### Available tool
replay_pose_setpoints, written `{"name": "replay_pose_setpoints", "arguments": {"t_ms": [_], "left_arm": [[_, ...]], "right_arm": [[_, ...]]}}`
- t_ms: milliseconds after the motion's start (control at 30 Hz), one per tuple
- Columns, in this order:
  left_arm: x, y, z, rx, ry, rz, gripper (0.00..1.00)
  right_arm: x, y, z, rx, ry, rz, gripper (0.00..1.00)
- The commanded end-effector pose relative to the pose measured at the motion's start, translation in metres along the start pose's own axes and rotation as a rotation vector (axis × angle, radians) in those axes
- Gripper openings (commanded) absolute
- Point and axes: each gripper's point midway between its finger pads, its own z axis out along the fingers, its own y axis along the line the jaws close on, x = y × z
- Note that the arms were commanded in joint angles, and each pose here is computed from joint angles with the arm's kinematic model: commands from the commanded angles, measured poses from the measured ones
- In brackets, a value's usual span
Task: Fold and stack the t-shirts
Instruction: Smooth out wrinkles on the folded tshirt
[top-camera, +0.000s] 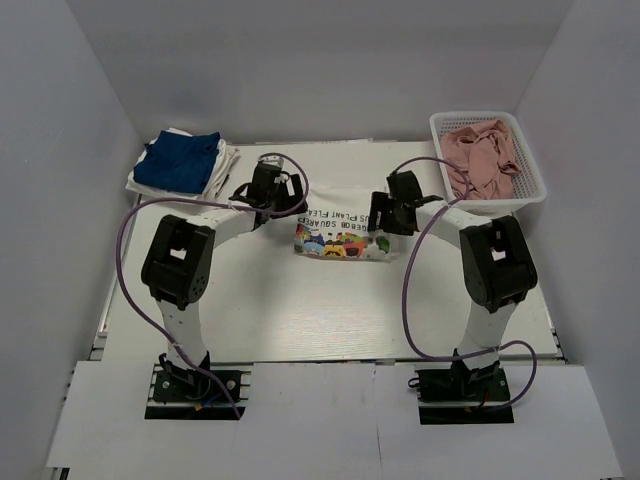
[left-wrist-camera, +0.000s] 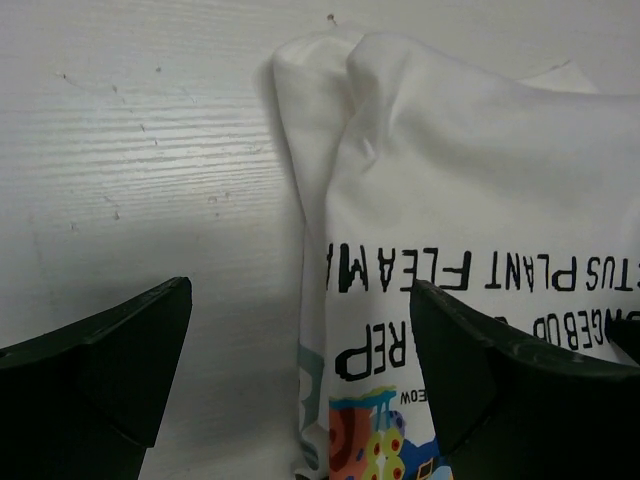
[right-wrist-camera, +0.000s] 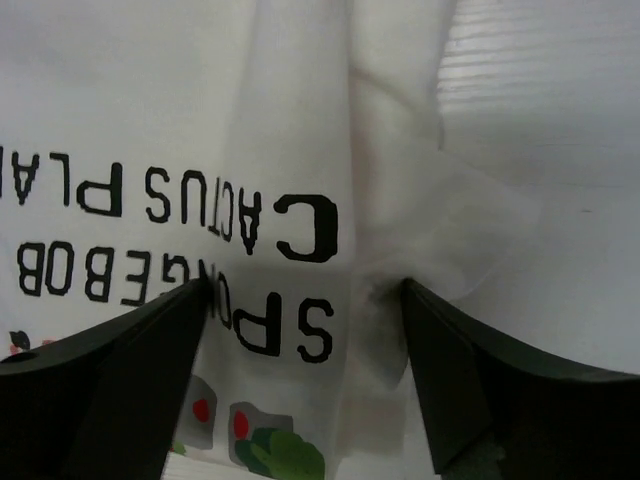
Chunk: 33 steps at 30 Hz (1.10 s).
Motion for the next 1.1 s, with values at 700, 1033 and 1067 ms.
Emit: {"name": "replay_pose_setpoints", "arguments": {"t_ms": [700,1033,1067], "left_arm": [[0.038,0.002,0.021,0.035,0.114,-0.067,0.88],[0.037,0.016,0.017,-0.047,0.1,-0.072,0.83],[0.038,0.02,0.016,-0.068,0.104,-0.071,0.83]], "right_arm": [[-0.042,0.099,-0.06,-0.72,-0.389,-0.027,0.0],[-0.007,0.064,-0.026,-0.7,-0.25,0.086,0.0],[-0.004,0.056,-0.022,-0.668,-0.239,0.099,0.0]]}}
